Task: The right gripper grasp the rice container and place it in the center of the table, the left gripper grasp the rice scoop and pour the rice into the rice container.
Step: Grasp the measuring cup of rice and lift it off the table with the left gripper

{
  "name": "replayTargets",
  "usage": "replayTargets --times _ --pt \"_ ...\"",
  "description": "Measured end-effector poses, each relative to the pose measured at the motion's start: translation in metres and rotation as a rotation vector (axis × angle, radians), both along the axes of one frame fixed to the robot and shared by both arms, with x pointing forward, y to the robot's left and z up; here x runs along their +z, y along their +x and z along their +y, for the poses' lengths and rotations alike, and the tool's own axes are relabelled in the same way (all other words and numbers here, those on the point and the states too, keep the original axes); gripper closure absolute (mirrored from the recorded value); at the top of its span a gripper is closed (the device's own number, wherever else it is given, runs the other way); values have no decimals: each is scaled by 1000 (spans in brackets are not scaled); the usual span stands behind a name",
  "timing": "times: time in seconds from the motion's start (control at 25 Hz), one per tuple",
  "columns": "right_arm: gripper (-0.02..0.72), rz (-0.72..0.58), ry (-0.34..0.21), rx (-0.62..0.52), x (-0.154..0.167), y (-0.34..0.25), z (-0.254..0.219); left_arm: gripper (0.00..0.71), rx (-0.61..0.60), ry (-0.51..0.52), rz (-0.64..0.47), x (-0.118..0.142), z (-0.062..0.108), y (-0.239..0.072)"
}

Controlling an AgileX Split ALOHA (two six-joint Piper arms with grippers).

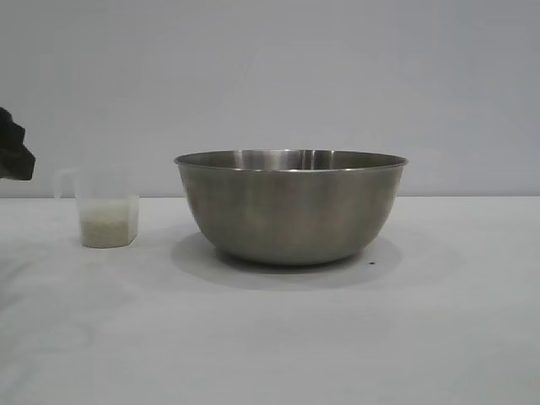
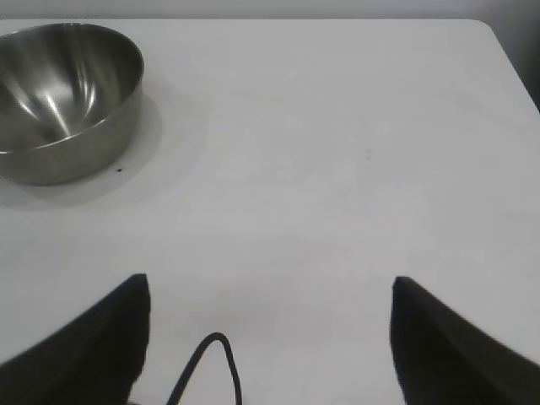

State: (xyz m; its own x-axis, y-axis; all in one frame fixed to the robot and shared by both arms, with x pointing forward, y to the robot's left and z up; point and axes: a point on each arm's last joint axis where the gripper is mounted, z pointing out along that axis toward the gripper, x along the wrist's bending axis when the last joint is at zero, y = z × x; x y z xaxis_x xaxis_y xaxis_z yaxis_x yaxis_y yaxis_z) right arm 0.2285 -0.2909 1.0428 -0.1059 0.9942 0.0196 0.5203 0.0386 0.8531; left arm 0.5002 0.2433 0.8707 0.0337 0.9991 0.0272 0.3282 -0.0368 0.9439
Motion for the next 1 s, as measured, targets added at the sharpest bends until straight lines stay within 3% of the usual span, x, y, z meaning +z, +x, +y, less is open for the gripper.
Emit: replayTargets --times 0.12,0.24,0.32,0.44,0.48,1.0 --pt "174 0 0 0 0 0 0 176 -1 0 -11 1 -2 5" --pt "174 0 0 0 0 0 0 333 -3 3 -22 0 -4 11" --pt "174 0 0 0 0 0 0 401 -4 4 -28 -1 -5 15" --pt "174 0 0 0 0 0 0 393 -5 5 -31 -1 -6 18" --pt "174 0 0 0 0 0 0 434 -11 7 -33 -1 -6 18" --pt "174 0 -9 -6 0 0 -1 419 -70 22 -54 2 -10 24"
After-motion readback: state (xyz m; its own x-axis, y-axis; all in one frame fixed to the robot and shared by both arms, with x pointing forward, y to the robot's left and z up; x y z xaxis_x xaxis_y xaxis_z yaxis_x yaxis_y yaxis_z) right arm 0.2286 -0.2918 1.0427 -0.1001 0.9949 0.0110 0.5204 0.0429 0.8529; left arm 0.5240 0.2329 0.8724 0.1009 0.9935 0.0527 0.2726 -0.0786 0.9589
